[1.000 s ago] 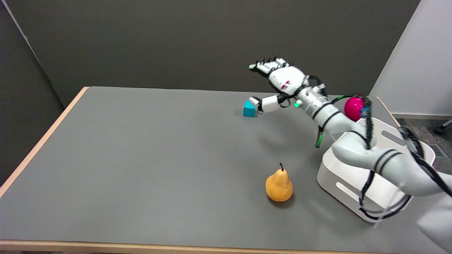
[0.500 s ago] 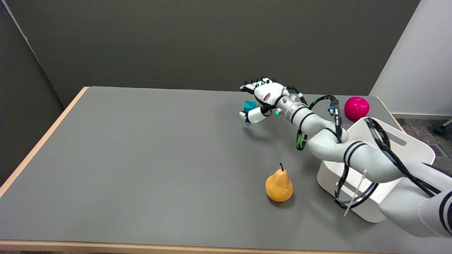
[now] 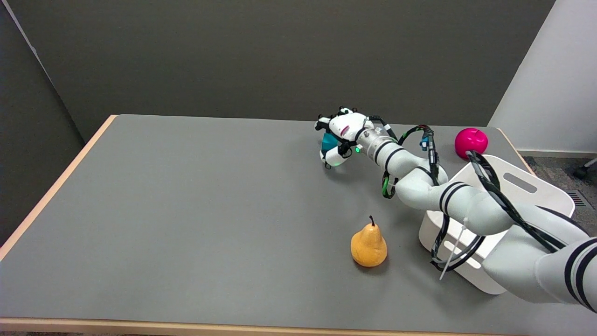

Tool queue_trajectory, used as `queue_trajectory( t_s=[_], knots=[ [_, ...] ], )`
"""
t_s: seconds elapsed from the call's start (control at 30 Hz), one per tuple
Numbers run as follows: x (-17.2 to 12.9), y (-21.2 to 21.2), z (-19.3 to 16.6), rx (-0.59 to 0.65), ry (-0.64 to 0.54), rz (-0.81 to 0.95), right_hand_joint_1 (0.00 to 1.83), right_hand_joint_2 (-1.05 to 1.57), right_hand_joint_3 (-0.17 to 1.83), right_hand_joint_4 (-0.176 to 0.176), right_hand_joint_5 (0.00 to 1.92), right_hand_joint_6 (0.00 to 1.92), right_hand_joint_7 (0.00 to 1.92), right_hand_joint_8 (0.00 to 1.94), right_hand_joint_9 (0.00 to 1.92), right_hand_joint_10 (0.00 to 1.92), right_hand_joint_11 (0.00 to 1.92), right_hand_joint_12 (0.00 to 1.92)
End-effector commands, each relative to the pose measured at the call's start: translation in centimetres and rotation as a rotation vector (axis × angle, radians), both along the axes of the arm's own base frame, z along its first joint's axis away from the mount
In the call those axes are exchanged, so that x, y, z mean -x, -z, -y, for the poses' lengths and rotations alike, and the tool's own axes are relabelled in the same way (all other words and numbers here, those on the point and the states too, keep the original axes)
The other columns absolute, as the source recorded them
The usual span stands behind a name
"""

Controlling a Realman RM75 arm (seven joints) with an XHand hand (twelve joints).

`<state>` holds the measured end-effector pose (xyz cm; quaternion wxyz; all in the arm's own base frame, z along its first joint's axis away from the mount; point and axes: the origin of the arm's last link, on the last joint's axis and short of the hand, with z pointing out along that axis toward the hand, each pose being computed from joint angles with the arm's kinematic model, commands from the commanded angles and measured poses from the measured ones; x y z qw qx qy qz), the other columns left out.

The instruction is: Pick up the blue cube.

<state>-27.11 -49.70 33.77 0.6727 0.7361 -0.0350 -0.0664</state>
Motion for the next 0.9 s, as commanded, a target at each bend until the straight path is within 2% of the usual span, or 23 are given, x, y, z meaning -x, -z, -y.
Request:
queue_trajectory(
  t_s=[0.03,0.27,0.4,0.53,0.57,0.63,0.67,0.7,0.73,0.77,0.8,0.83,0.87,0.9],
  knots=[
    [0.1,0.8,0.5,-0.009,-0.001,-0.006,0.78,0.79,0.89,0.034,0.26,0.67,0.50,0.76,0.45,0.97,0.06,1.10],
    [0.1,1.1,0.4,-0.016,-0.002,-0.004,0.85,0.83,0.85,0.035,0.26,0.85,0.52,0.89,0.49,1.04,0.09,1.11],
    [0.3,1.2,0.3,-0.021,-0.001,-0.003,0.81,0.83,0.92,0.033,0.27,0.90,0.55,0.93,0.50,1.11,0.11,1.13],
    [0.2,1.4,0.2,-0.028,-0.007,-0.001,0.89,0.83,0.91,0.040,0.30,1.06,0.55,1.15,0.52,1.30,0.15,1.18],
    [0.2,1.4,0.2,-0.030,-0.009,-0.001,0.96,0.87,0.83,0.042,0.31,1.11,0.56,1.24,0.52,1.35,0.16,1.20],
    [0.0,1.7,0.1,-0.045,-0.022,-0.011,1.28,1.13,0.34,0.037,0.33,1.24,0.65,1.58,0.55,1.46,0.19,1.28],
    [-0.1,1.9,0.1,-0.054,-0.027,-0.019,1.20,1.21,0.25,-0.070,0.42,1.46,0.60,1.64,0.58,1.52,0.21,1.35],
    [-0.3,2.0,0.1,-0.062,-0.033,-0.027,1.13,1.28,0.18,-0.158,0.49,1.64,0.57,1.69,0.60,1.56,0.22,1.41],
    [-0.5,2.2,0.0,-0.070,-0.041,-0.033,1.12,1.27,0.20,-0.176,0.51,1.67,0.57,1.69,0.60,1.59,0.23,1.50],
    [-0.6,2.1,0.0,-0.074,-0.047,-0.040,1.12,1.25,0.24,-0.176,0.52,1.67,0.57,1.69,0.61,1.61,0.23,1.59],
    [-0.8,2.2,-0.1,-0.081,-0.054,-0.049,1.11,1.23,0.27,-0.128,0.52,1.67,0.61,1.67,0.63,1.62,0.24,1.63],
    [-1.0,2.2,-0.1,-0.086,-0.061,-0.053,1.10,1.21,0.29,-0.058,0.51,1.66,0.66,1.64,0.65,1.63,0.25,1.64],
    [-1.5,2.2,-0.2,-0.092,-0.076,-0.055,1.09,1.20,0.31,-0.023,0.51,1.66,0.69,1.62,0.67,1.63,0.26,1.66],
    [-2.0,2.2,-0.2,-0.098,-0.092,-0.053,1.09,1.18,0.33,-0.020,0.51,1.66,0.69,1.61,0.67,1.64,0.26,1.67]
  ],
)
